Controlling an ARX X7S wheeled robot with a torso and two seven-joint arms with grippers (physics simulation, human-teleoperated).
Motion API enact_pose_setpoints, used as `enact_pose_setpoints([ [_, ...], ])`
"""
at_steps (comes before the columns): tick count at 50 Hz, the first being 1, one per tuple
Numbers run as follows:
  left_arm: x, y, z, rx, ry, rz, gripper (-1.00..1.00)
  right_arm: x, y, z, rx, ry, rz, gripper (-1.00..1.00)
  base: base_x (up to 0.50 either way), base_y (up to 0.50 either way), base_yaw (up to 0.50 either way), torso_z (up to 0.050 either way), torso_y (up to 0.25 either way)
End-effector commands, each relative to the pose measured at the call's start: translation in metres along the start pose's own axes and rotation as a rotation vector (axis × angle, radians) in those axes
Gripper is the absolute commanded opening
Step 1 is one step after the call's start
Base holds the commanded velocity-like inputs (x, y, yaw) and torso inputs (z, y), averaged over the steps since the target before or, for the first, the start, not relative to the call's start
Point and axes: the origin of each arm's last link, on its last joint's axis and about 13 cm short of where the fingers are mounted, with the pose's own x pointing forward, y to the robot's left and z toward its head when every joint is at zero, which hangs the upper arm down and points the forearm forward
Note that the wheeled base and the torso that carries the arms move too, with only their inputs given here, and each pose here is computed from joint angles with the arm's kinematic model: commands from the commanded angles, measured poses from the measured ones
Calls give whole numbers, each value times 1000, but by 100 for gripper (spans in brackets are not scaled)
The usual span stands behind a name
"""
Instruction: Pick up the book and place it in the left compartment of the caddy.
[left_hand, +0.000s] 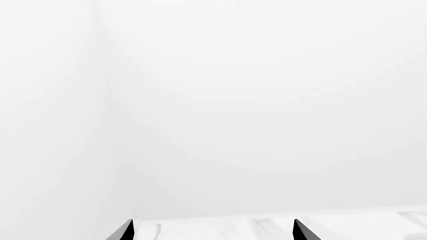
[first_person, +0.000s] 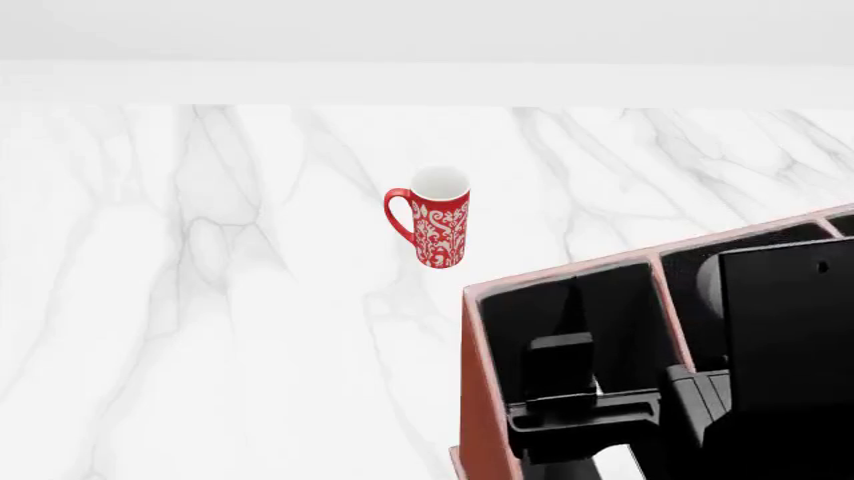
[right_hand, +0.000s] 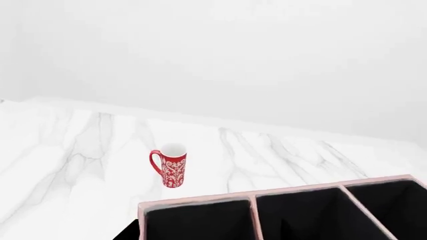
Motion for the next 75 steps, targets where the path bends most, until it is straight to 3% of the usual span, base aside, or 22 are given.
enact_pose_setpoints([
  [1, 0, 0, 1, 0, -2, 1, 100, -6, 0, 2, 19, -46, -27, 100, 0, 0, 0, 0, 0],
  [16, -2, 0, 1, 2, -6, -1, 100, -8, -1, 6, 54, -85, -60, 100, 0, 0, 0, 0, 0],
  [49, -6, 0, 6, -1, -27, -5, 100, -22, 8, 1, 2, -253, -54, 100, 0, 0, 0, 0, 0],
  [75, -9, 2, 9, -4, -41, -4, 100, -33, 13, -5, 16, -373, -51, 100, 0, 0, 0, 0, 0],
])
